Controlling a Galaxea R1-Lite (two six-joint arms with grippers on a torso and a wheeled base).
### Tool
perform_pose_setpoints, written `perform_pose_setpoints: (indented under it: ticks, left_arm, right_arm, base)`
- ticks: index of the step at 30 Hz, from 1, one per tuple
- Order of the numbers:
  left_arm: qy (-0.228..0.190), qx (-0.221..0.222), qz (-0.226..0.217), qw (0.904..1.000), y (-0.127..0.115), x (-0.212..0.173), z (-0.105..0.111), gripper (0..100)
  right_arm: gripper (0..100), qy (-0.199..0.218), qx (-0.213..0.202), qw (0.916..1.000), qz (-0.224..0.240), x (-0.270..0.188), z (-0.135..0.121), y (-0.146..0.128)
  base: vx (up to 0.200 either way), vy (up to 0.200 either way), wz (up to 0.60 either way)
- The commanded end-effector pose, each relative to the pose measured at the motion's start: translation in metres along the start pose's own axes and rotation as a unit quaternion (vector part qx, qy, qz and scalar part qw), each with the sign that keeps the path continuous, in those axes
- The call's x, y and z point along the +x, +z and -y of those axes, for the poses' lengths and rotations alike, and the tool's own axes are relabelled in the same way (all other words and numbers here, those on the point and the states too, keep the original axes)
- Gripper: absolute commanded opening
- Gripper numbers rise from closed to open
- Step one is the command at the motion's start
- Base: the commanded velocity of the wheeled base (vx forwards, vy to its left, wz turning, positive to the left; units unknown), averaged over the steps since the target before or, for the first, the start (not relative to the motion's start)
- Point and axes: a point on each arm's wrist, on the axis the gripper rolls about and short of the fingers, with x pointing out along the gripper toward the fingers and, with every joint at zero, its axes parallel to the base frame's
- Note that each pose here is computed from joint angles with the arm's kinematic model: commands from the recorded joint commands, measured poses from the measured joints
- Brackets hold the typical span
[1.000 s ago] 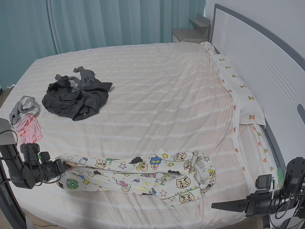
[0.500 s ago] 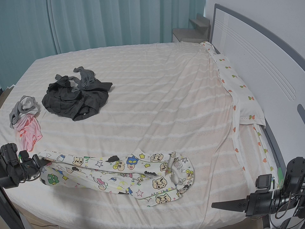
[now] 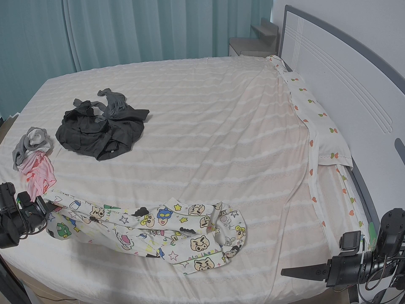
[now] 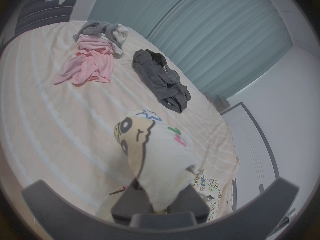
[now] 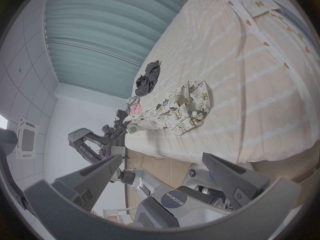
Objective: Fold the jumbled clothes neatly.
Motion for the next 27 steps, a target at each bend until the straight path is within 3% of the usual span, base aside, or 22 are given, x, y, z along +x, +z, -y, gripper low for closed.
perform_pose_setpoints:
  ticks: [1, 5, 6, 8, 10, 11, 15, 23, 25, 27]
  left_arm:
    - [-0.019, 0.049, -0.012, 0.9986, -0.010, 0.005, 0.053, 0]
    - [-0.031, 0.070, -0.025, 0.9967, -0.027, 0.017, 0.088, 0]
    - [-0.031, 0.070, -0.025, 0.9967, -0.027, 0.017, 0.088, 0]
    - [-0.048, 0.084, -0.032, 0.9948, -0.042, 0.026, 0.120, 0]
    - [-0.051, 0.093, -0.037, 0.9937, -0.049, 0.030, 0.130, 0]
    - [-0.054, 0.112, -0.043, 0.9913, -0.061, 0.036, 0.148, 0]
    - [-0.064, 0.144, -0.064, 0.9855, -0.091, 0.049, 0.182, 0]
    - [-0.072, 0.181, -0.104, 0.9754, -0.153, 0.090, 0.221, 0]
    - [-0.070, 0.177, -0.107, 0.9760, -0.163, 0.100, 0.223, 0]
    - [-0.084, 0.144, -0.116, 0.9791, -0.180, 0.107, 0.231, 0]
  right_arm:
    - [100, -0.006, 0.003, 1.0000, -0.004, -0.001, 0.003, -0.003]
    - [100, -0.006, 0.002, 1.0000, -0.004, -0.002, 0.003, -0.003]
    - [100, -0.006, 0.002, 1.0000, -0.004, -0.002, 0.003, -0.003]
    - [100, -0.006, 0.002, 1.0000, -0.004, -0.002, 0.003, -0.003]
    - [100, -0.005, 0.002, 1.0000, -0.004, -0.002, 0.003, -0.003]
    - [100, -0.006, 0.002, 1.0000, -0.004, -0.002, 0.003, -0.003]
    - [100, -0.007, 0.002, 1.0000, -0.005, -0.001, 0.003, -0.003]
    - [100, -0.006, 0.001, 1.0000, -0.004, -0.001, 0.003, -0.003]
    - [100, -0.005, 0.000, 1.0000, -0.004, -0.001, 0.003, -0.003]
    - [100, -0.006, -0.001, 1.0000, -0.003, -0.001, 0.003, -0.003]
  base:
    - [0.000, 0.000, 0.00]
    - [0.000, 0.000, 0.00]
    - [0.000, 0.000, 0.00]
    - [0.000, 0.000, 0.00]
    - [0.000, 0.000, 0.00]
    - [0.000, 0.000, 0.00]
    - [0.000, 0.000, 0.00]
    - [0.000, 0.000, 0.00]
    - [0.000, 0.000, 0.00]
    - [0.000, 0.000, 0.00]
